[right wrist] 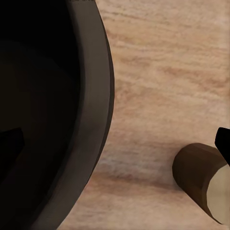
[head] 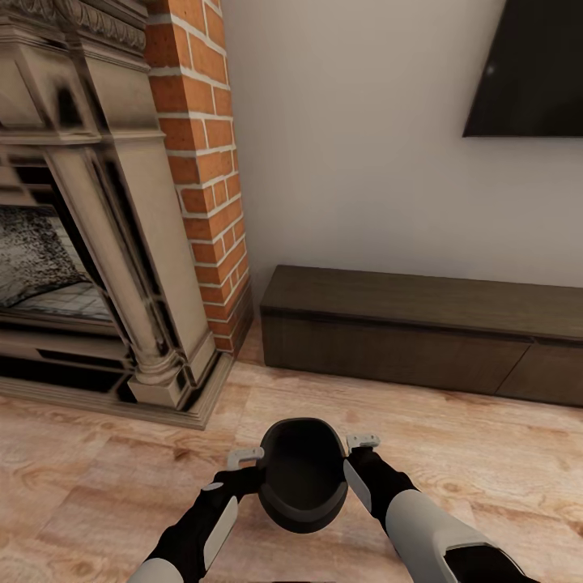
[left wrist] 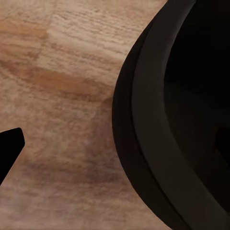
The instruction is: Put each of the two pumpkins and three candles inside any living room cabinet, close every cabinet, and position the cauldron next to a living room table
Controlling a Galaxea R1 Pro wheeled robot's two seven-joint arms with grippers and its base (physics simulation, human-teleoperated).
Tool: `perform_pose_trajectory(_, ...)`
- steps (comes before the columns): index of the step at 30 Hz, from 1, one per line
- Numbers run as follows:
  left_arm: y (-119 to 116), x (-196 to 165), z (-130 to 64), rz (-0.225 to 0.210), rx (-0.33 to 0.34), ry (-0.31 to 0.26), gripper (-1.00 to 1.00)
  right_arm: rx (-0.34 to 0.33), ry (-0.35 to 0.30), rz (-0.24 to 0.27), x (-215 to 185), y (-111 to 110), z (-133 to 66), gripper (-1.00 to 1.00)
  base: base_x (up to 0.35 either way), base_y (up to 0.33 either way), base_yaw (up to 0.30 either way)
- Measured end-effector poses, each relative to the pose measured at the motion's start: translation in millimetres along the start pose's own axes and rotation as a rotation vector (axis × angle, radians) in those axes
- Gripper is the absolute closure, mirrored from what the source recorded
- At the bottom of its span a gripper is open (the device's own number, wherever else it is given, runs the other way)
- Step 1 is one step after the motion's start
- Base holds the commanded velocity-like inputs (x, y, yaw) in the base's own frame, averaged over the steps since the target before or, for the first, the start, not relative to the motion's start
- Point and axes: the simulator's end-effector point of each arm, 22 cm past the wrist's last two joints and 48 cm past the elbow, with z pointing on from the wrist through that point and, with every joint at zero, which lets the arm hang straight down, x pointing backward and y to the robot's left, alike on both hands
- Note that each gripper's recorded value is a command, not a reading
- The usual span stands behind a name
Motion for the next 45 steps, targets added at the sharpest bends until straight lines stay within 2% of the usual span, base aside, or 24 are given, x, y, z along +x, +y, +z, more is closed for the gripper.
perform_pose_trajectory(21,-0.6,-13.5,-0.7,-0.007,0.002,-0.054,-1.00,0.000,-0.015,0.004,-3.5,0.0,0.0,-1.00,0.000,0.000,0.000)
perform_pose_trajectory(33,-3.5,-33.7,-4.3,-0.011,0.008,-0.099,-1.00,0.000,-0.024,0.006,-5.1,-0.1,0.0,-1.00,0.000,0.000,0.000)
perform_pose_trajectory(45,-3.3,-34.6,-4.5,-0.013,0.008,-0.099,-1.00,0.000,-0.024,0.006,-5.5,0.0,-0.1,-1.00,0.000,0.000,0.000)
